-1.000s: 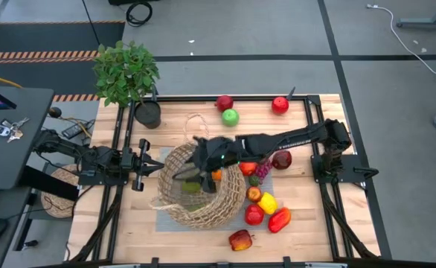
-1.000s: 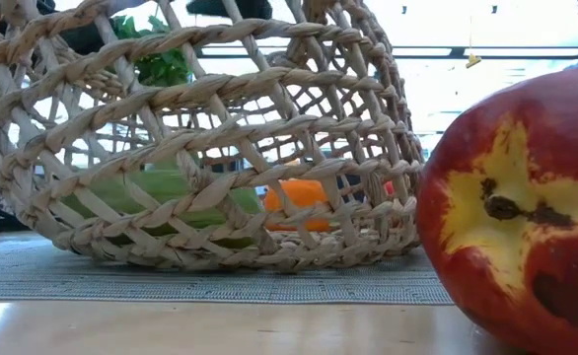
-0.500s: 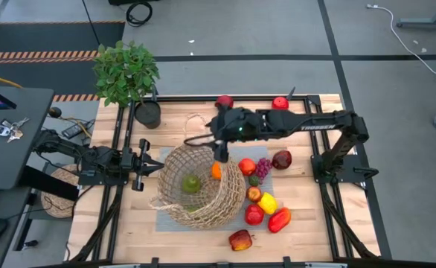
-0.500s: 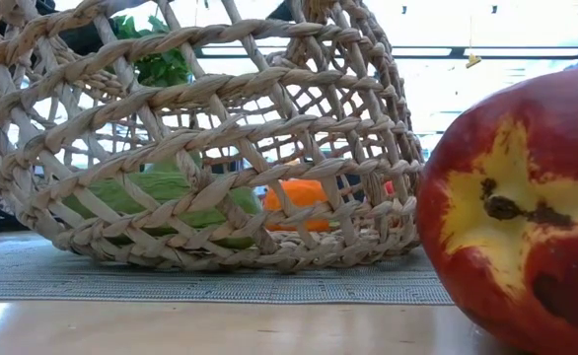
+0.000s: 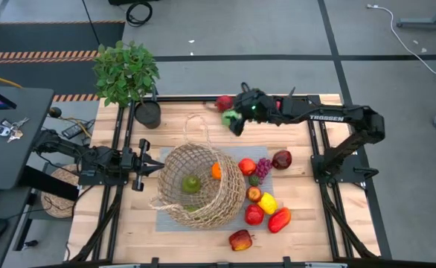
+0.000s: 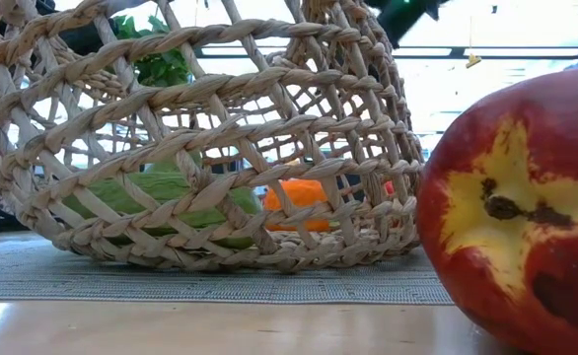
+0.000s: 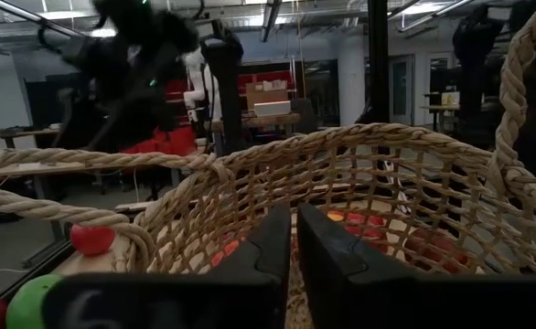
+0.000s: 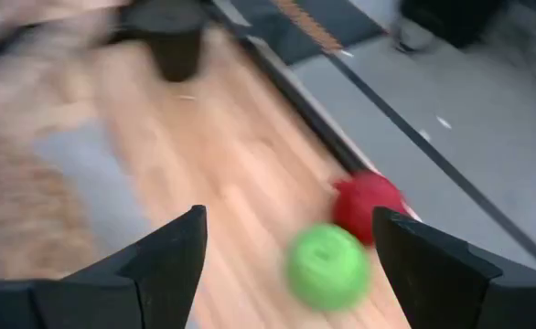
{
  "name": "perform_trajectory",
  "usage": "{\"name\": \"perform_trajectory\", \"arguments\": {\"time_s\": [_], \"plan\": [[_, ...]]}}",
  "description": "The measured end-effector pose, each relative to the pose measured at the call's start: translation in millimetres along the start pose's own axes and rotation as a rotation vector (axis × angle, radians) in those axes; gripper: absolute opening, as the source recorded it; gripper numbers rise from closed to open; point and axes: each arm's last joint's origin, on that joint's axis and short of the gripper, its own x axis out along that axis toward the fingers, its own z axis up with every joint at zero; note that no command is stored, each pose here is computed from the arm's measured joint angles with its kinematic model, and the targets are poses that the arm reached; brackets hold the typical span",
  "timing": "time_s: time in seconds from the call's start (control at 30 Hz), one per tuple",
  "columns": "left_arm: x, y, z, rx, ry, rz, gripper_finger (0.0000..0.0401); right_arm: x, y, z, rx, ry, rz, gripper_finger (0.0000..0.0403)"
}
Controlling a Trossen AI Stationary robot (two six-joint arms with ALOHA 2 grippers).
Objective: Build produce basket
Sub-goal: Put the green apple into the brown basket
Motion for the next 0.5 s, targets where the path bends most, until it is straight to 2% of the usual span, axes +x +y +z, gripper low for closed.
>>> {"name": "perform_trajectory", "arguments": {"time_s": [0.1, 0.2, 0.37, 0.5], "plan": [[0, 0, 0, 0.0, 0.0, 0.0, 0.0029, 6, -20, -20, 0.069, 0.011, -0.036, 0.0321], [0, 0, 0, 0.0, 0.0, 0.0, 0.0033, 12, -28, -38, 0.098, 0.035, 0.023, 0.0333], [0, 0, 0, 0.0, 0.0, 0.0, 0.0035, 31, -26, -63, 0.058, 0.019, 0.071, 0.0361], [0, 0, 0, 0.0, 0.0, 0.0, 0.0029, 48, -24, -75, 0.037, 0.033, 0.045, 0.0383]]}}
